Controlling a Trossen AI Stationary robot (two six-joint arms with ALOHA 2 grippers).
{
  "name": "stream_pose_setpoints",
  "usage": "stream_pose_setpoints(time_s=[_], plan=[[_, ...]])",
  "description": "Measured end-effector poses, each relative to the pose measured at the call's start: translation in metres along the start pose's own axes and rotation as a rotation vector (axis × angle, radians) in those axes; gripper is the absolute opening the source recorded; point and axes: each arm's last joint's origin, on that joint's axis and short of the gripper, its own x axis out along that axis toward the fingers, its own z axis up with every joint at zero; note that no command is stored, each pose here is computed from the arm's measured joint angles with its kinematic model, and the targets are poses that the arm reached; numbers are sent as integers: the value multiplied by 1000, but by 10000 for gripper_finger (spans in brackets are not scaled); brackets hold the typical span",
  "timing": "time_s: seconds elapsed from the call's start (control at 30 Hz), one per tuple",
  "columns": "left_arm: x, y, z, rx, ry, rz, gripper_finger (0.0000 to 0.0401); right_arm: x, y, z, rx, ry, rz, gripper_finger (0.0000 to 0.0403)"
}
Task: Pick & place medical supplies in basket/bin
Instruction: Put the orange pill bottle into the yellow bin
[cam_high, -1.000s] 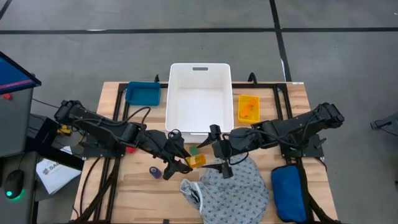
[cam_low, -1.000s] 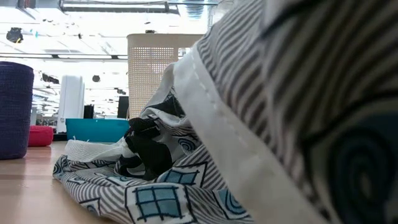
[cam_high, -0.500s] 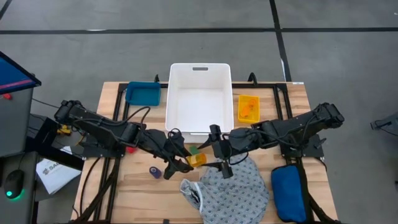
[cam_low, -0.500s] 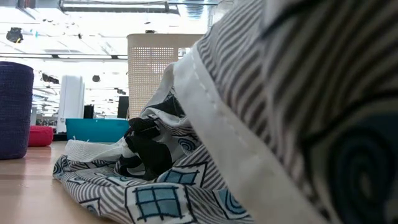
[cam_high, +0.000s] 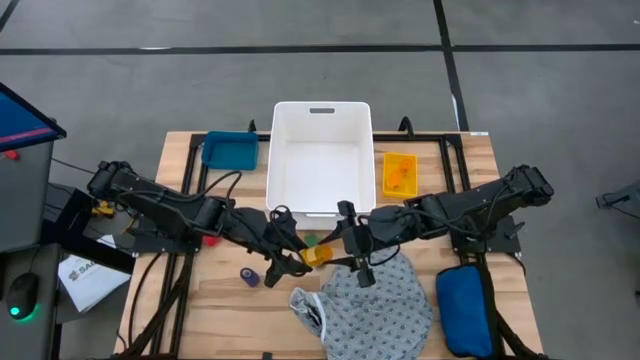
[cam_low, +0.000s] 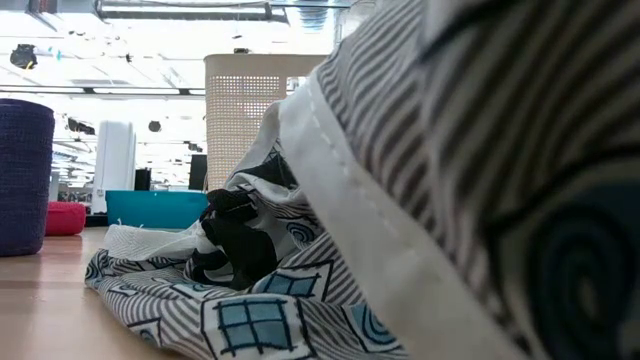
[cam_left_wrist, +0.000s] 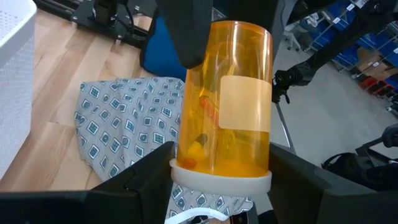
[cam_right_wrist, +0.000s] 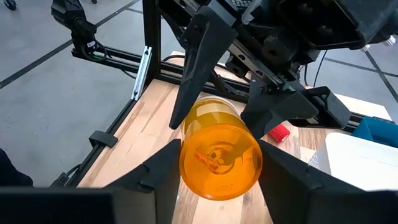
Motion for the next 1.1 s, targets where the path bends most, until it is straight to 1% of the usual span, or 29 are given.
stream_pose_setpoints(time_s=[0.07, 0.17, 0.37, 0.5, 0.6, 0.67, 0.8, 0.87, 0.97, 1.03, 1.1], plan=[[0, 0, 0, 0, 0, 0, 214, 0, 0, 0, 0, 0, 0, 170], [0, 0, 0, 0, 1, 1, 214, 0, 1, 0, 7, -1, 2, 170], [0, 0, -3, 4, 28, 16, 214, 0, 1, -1, 13, 6, 0, 193], [-1, -1, -5, 7, 38, 16, 219, 1, 1, 0, 29, 3, 0, 175], [0, 1, -10, 11, 85, 23, 228, 0, 2, 0, 36, -4, 2, 169], [0, 1, -12, 10, 108, 9, 235, -1, 3, 1, 34, -7, 6, 170], [-1, 1, -17, 13, 169, 7, 249, -3, 8, 1, 27, 4, 19, 188], [-2, 1, -19, 15, 191, 12, 254, -5, 9, -2, 27, 33, 23, 189], [-7, -2, -24, 28, 239, 4, 260, -12, 9, -9, 58, 126, 25, 174], [-11, -5, -22, 33, 223, -21, 262, -21, 8, -13, 105, 179, 22, 169], [-20, -9, -22, 38, 219, -38, 262, -32, 7, -20, 167, 266, 11, 169]])
